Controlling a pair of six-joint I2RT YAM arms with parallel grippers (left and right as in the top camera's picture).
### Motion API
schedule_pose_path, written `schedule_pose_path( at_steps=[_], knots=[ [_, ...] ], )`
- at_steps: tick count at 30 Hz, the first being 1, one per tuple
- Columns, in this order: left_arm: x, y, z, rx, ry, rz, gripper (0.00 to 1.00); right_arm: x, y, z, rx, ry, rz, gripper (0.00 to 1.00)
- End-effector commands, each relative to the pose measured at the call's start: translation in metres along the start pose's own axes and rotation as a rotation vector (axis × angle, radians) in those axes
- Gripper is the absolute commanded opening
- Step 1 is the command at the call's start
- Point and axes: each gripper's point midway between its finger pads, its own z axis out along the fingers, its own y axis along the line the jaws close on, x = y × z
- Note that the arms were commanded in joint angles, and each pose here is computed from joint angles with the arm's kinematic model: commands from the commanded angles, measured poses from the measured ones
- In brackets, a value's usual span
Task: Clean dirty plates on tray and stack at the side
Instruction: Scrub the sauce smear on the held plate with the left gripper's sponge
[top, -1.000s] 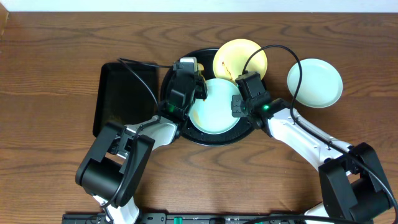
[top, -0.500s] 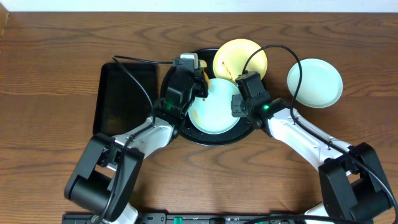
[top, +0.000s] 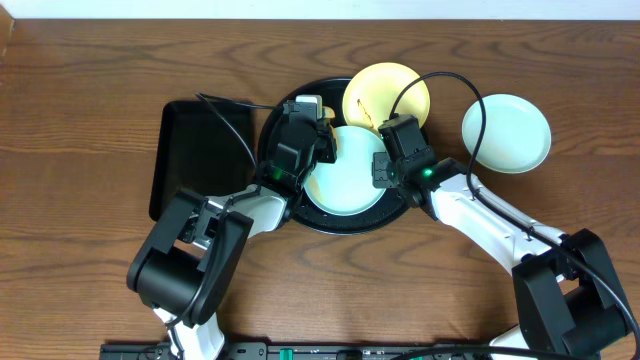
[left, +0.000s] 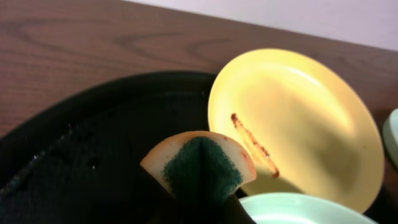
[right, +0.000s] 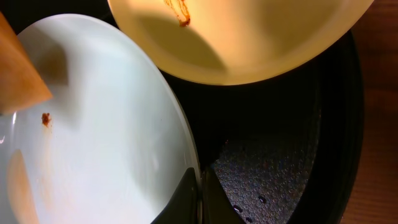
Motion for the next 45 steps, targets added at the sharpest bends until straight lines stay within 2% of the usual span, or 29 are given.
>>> schedule_pose_path(
  at_steps=[1, 9, 17, 27, 41, 45],
  knots=[
    [0.000, 0.001, 0.005, -0.001, -0.002, 0.000, 0.08, -0.007, 0.002, 0.000, -0.005, -0.013, 0.018, 0.01],
    [0.010, 0.004, 0.008, -0.005, 0.025, -0.010, 0.08, -0.007, 0.002, 0.000, -0.005, -0.013, 0.018, 0.01],
    [0.020, -0.011, 0.007, 0.082, 0.077, -0.011, 0.08, -0.008, 0.002, 0.000, -0.005, -0.014, 0.012, 0.01],
    [0.039, -0.003, 0.004, 0.050, 0.162, -0.010, 0.08, -0.008, 0.002, 0.000, -0.006, -0.015, 0.012, 0.01],
    [0.003, -0.015, -0.038, 0.041, 0.184, -0.009, 0.08, -0.008, 0.002, 0.000, -0.006, -0.016, 0.012, 0.01],
    [-0.018, -0.022, -0.050, 0.058, 0.140, 0.002, 0.08, -0.008, 0.002, 0.000, -0.006, -0.016, 0.012, 0.01]
  ],
)
